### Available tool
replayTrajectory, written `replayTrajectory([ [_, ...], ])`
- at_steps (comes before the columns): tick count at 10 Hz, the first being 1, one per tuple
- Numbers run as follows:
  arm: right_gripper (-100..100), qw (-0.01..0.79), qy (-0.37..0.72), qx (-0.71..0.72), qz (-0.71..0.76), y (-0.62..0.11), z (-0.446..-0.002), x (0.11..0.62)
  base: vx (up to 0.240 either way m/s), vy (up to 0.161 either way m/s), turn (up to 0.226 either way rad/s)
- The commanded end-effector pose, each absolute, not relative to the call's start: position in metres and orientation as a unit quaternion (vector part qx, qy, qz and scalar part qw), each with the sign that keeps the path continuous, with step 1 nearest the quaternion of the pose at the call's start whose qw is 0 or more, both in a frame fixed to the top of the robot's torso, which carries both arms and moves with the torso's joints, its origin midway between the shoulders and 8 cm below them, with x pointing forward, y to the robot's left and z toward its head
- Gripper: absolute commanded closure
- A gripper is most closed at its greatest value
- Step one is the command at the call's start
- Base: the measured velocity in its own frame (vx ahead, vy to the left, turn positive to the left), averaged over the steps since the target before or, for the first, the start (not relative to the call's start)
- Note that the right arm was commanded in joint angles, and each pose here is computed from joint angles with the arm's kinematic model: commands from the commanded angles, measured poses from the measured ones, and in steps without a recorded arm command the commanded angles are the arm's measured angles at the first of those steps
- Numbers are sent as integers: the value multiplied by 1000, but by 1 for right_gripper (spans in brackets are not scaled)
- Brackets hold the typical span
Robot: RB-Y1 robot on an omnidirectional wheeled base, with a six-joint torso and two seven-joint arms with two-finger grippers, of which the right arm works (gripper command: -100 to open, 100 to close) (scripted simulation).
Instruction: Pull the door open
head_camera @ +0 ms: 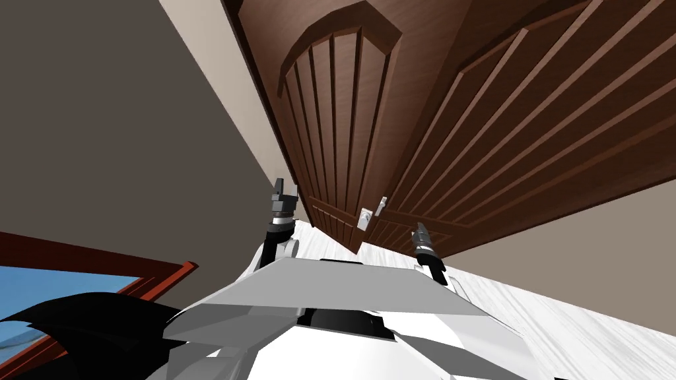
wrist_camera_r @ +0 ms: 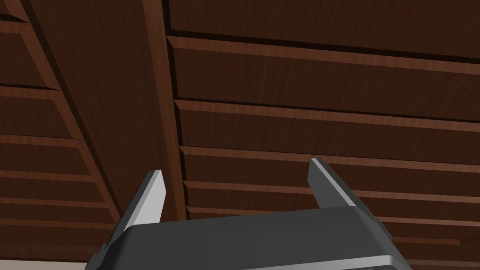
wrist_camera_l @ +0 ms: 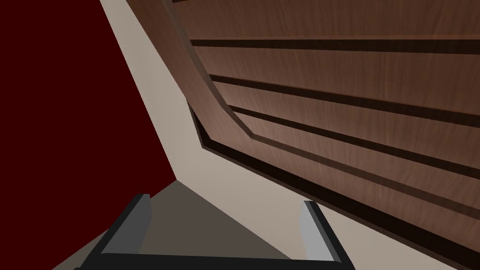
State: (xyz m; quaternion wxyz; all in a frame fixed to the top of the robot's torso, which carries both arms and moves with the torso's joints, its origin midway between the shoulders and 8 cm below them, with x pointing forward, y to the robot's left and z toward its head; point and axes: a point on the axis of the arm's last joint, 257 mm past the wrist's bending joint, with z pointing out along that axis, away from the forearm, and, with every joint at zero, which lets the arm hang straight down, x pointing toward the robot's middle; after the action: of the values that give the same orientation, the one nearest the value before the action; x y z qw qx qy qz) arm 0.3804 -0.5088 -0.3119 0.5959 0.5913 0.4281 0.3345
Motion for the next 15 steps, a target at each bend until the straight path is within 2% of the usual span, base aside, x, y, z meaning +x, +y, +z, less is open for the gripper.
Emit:
replayTrajectory([
  [1,-100,592,426,589,349,-496,-309,396,180,-91,122],
  [5,-100,574,422,576,401,-441,-299,436,201,21,106],
  [7,-100,573,422,577,400,-439,-299,434,141,85,140],
  [8,100,573,422,577,400,-439,-299,434,-11,-7,-60],
  [13,100,573,422,577,400,-439,-299,434,-17,-7,7],
  [15,100,580,423,587,374,-469,-308,414,-174,-93,-153],
])
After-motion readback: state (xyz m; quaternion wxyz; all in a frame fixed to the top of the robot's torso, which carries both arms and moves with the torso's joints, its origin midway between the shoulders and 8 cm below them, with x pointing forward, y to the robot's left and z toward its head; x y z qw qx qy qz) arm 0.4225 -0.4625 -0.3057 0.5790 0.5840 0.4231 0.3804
